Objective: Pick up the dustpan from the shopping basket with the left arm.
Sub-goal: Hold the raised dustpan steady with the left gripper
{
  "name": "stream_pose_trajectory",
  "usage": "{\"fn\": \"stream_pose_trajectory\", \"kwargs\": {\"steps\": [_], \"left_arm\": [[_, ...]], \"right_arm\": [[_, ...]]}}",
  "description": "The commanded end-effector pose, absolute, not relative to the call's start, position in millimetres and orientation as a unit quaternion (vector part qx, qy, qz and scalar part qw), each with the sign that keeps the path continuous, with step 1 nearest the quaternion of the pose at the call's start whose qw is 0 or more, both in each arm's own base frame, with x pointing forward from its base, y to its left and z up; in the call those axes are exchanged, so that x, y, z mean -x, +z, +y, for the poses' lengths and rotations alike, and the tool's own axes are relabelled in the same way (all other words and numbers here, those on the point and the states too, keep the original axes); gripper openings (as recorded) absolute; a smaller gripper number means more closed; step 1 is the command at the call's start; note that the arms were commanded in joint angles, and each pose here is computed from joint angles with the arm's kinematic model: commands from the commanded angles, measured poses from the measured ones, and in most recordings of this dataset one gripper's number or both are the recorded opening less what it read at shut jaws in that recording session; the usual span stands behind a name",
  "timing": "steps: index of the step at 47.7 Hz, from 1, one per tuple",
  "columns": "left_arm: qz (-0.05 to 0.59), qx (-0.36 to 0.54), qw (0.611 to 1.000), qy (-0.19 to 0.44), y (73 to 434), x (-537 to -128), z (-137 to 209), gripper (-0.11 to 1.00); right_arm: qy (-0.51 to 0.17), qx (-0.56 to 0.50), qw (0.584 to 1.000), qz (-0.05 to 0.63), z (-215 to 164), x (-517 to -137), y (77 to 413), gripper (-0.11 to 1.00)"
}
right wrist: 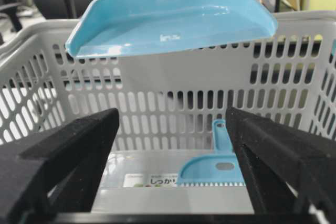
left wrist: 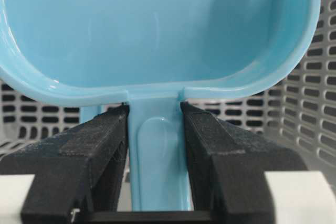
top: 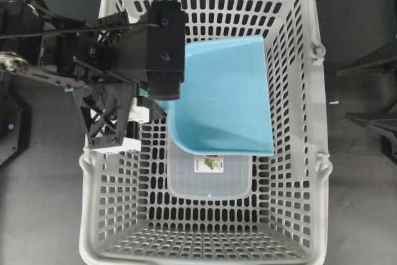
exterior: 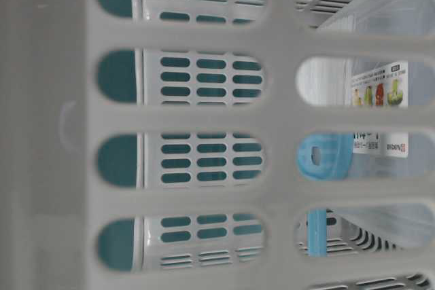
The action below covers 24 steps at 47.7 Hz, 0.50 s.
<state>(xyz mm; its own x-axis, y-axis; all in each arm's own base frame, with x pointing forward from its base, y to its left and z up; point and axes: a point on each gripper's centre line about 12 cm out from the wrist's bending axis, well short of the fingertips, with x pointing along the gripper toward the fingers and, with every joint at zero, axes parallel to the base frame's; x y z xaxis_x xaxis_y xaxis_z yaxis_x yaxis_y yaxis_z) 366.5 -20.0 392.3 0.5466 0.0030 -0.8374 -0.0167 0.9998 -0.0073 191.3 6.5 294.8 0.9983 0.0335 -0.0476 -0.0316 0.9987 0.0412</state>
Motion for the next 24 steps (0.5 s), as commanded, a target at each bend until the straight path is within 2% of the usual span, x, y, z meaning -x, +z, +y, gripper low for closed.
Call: {"fn": "stream_pose_trajectory", "kwargs": {"steps": [1, 24], "left_arm": [[0.459, 0.004, 0.888, 0.003, 404.8, -365.3, -20.8, 0.3], [0.463, 0.001, 0.886, 0.001, 402.4, -366.6, -22.0, 0.3]], "right_arm": [[0.017, -0.023, 0.999, 0.018, 6.8, -192.4, 298.2, 0.78], [0.017, -0.023, 0.999, 0.019, 6.8, -192.3, 297.6, 0.78]]}}
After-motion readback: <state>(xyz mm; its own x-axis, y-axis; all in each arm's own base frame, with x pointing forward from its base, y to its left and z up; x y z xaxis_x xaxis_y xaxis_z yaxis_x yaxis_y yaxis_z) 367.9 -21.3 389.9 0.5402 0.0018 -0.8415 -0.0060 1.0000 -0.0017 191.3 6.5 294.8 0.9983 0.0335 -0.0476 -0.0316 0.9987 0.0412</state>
